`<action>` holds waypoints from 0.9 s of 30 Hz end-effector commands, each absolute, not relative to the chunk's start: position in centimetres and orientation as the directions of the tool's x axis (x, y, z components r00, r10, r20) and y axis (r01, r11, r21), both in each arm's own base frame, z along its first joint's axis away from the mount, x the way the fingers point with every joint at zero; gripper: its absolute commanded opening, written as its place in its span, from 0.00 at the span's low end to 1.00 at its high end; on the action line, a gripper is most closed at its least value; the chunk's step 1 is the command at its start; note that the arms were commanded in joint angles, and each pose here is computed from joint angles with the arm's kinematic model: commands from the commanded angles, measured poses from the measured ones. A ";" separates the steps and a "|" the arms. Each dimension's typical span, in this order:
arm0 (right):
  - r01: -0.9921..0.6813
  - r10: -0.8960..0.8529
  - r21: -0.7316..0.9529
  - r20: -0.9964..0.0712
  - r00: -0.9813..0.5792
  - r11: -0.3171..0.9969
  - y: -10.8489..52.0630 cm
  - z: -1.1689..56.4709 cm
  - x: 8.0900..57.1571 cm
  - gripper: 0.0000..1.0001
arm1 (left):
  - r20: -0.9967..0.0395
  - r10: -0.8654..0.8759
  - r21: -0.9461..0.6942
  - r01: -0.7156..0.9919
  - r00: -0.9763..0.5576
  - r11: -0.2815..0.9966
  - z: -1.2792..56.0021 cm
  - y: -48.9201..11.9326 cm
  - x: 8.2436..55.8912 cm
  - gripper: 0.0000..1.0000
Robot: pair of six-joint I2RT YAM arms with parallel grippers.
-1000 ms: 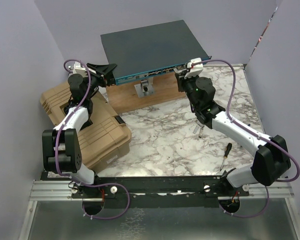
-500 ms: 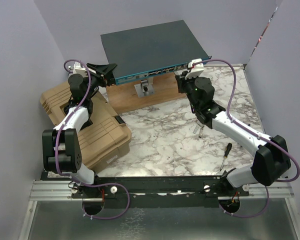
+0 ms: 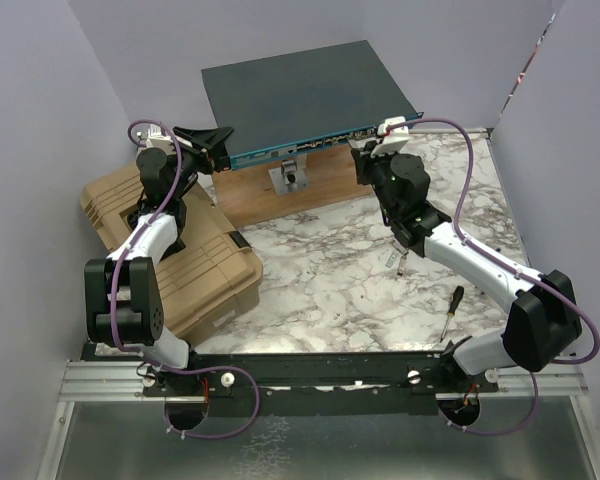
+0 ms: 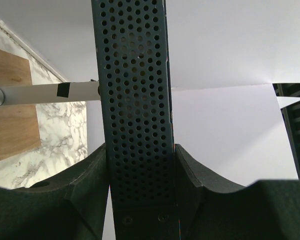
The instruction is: Insert the plug into the switch port
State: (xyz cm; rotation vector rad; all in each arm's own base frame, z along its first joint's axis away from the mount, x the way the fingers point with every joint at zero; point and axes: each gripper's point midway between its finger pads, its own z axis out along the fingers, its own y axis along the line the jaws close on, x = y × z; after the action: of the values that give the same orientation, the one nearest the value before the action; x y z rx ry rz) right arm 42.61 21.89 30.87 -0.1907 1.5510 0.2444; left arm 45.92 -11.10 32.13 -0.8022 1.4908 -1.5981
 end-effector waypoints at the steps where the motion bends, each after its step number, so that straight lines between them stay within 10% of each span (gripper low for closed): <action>1: -0.281 0.068 0.060 -0.998 0.019 0.958 22.6 31.5 43.0 0.00 | -0.044 -0.855 -0.994 0.107 -0.516 -0.013 31.5 -12.6 45.9 0.05; 27: -0.266 0.113 0.102 -0.993 0.027 0.959 22.4 31.2 43.1 0.01 | -0.038 -0.856 -0.996 0.090 -0.515 -0.010 31.0 -12.5 46.1 0.04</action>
State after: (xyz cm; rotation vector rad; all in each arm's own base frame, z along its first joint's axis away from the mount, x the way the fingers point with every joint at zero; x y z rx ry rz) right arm 42.98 22.20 30.11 -0.1617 1.5644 0.2650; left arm 45.99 -11.10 32.15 -0.8104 1.4868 -1.5985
